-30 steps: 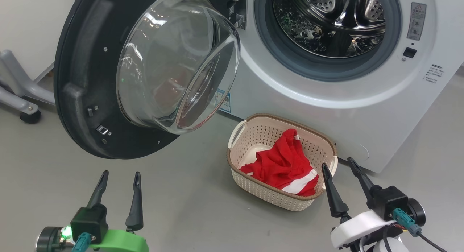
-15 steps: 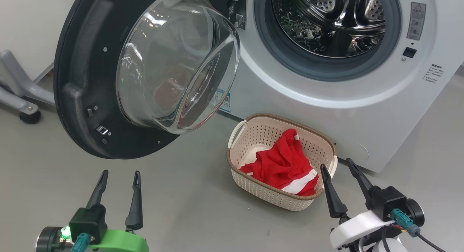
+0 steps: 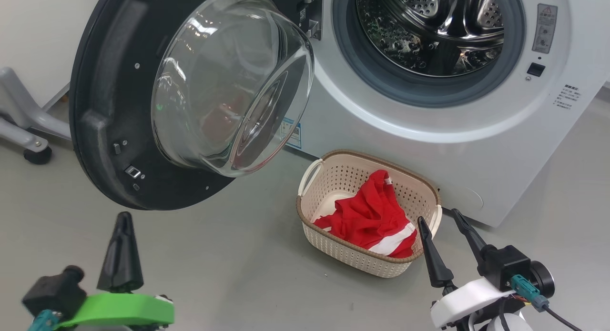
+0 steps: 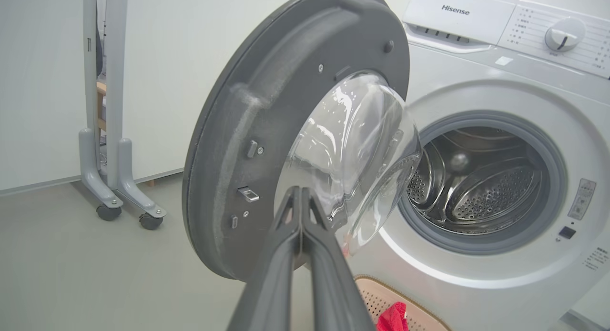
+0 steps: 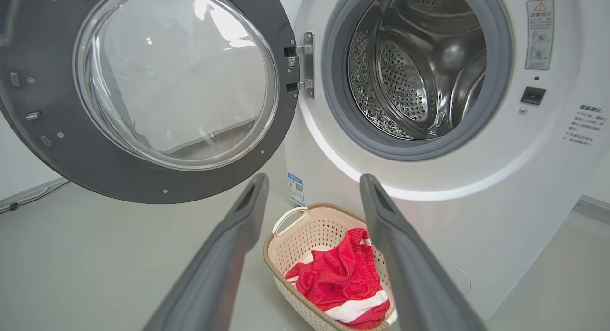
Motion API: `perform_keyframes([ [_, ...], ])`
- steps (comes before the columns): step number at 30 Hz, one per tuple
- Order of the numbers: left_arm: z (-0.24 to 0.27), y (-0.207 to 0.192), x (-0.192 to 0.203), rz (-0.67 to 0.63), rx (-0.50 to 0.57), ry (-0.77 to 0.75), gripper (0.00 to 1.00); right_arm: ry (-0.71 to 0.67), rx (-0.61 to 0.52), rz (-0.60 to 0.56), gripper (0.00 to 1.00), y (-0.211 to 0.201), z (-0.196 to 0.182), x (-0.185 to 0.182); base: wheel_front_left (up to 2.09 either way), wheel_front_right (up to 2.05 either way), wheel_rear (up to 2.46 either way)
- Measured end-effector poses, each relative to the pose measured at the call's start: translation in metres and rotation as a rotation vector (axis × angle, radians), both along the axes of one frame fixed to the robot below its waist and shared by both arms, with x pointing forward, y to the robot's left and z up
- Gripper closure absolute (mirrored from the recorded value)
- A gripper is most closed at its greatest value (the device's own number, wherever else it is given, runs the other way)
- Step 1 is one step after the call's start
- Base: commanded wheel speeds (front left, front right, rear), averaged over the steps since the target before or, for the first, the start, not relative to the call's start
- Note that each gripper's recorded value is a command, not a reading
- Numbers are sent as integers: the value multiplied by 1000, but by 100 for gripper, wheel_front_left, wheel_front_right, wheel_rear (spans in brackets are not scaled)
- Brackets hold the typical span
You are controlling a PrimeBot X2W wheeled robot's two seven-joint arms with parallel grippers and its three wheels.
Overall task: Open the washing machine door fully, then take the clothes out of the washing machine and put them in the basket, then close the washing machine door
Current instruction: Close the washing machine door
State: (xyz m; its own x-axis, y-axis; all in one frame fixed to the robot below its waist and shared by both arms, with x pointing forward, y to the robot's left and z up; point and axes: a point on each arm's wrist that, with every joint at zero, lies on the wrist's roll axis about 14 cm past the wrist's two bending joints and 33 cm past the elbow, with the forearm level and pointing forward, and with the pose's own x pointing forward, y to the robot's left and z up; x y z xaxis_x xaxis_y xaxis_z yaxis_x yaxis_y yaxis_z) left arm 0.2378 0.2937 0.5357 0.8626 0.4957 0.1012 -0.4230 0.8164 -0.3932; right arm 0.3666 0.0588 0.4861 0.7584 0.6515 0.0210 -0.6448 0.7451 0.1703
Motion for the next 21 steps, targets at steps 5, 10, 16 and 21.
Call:
perform_keyframes([
  [5, 13, 17, -6, 24, -184, -156, 100, 3, 0, -7, 0, -2, -1, 0, 0, 0, 0],
  [10, 38, 37, -5, 32, -291, -324, 100, 11, 0, -13, 0, -5, -4, 1, 0, 0, 0],
  [16, 71, 66, -9, 46, -373, -508, 100, 19, 2, -26, 0, -9, -6, 3, 0, 0, 0],
  [21, 92, 99, -17, 76, -426, -622, 100, 25, 3, -39, 0, -13, -8, 5, 0, 0, 0],
])
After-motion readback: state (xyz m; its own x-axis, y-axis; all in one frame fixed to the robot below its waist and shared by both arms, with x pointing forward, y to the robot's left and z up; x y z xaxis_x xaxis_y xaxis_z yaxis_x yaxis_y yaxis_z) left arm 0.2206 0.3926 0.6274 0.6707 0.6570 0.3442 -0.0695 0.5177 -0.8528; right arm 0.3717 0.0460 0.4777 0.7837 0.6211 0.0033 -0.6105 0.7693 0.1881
